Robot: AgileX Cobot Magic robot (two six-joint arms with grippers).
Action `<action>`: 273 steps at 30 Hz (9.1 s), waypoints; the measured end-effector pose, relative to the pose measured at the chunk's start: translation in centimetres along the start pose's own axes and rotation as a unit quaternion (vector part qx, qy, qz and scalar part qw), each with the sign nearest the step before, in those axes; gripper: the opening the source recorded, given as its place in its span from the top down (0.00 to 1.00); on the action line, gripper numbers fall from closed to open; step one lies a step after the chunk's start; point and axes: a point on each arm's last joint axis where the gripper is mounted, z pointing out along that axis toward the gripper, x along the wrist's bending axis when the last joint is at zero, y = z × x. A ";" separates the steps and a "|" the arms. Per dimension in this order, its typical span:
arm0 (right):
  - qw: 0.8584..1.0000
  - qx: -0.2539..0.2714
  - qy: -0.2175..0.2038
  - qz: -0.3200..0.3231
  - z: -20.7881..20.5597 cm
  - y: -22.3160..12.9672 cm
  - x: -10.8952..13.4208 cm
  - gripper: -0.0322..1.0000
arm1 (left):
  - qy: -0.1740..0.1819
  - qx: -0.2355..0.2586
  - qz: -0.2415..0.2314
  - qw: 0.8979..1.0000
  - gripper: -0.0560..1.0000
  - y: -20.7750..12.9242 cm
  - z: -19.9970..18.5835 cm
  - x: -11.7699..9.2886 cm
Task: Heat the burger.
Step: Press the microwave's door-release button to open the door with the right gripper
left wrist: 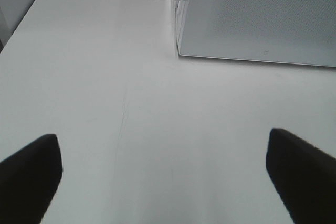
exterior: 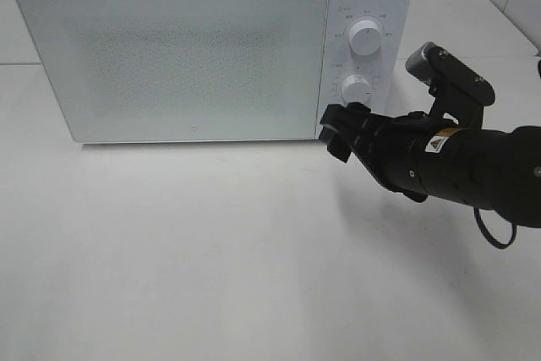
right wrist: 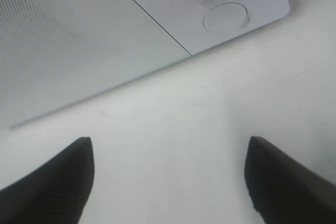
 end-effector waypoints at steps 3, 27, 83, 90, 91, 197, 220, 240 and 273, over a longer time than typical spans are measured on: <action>0.998 0.042 -0.017 -0.053 0.1 0.0 -0.3 0.24 | 0.000 0.000 0.000 1.000 0.02 0.0 0.0 0.0; 0.919 0.248 -0.038 -0.302 -4.4 3.1 1.6 0.24 | 0.000 0.000 0.000 1.000 0.02 0.0 0.0 0.0; 0.966 -0.080 -0.058 -0.240 -29.7 -2.9 -7.7 0.24 | 0.000 0.000 0.000 1.000 0.02 0.0 0.0 0.0; 0.965 -0.080 -0.058 -0.241 -29.7 -2.9 -7.7 0.24 | 0.000 0.000 0.000 1.000 0.02 0.0 0.0 0.0; 0.965 -0.080 -0.058 -0.241 -29.7 -2.9 -7.7 0.24 | 0.000 0.000 0.000 1.000 0.02 0.0 0.0 0.0; 0.943 -0.188 -0.081 -0.262 2.1 -0.9 -1.0 0.24 | 0.001 0.000 0.001 1.000 0.02 0.0 0.0 0.0; 0.965 -0.200 0.007 0.167 2.1 -1.1 -0.9 0.38 | 0.001 0.000 0.001 1.000 0.02 0.0 0.0 0.0; 0.850 -0.159 0.051 0.500 2.4 -1.7 -1.1 0.96 | 0.001 0.000 0.001 1.000 0.02 0.0 0.0 0.0; 0.844 -0.168 0.032 0.509 9.7 0.4 -1.2 0.96 | 0.001 0.000 0.001 1.000 0.02 0.0 0.0 0.0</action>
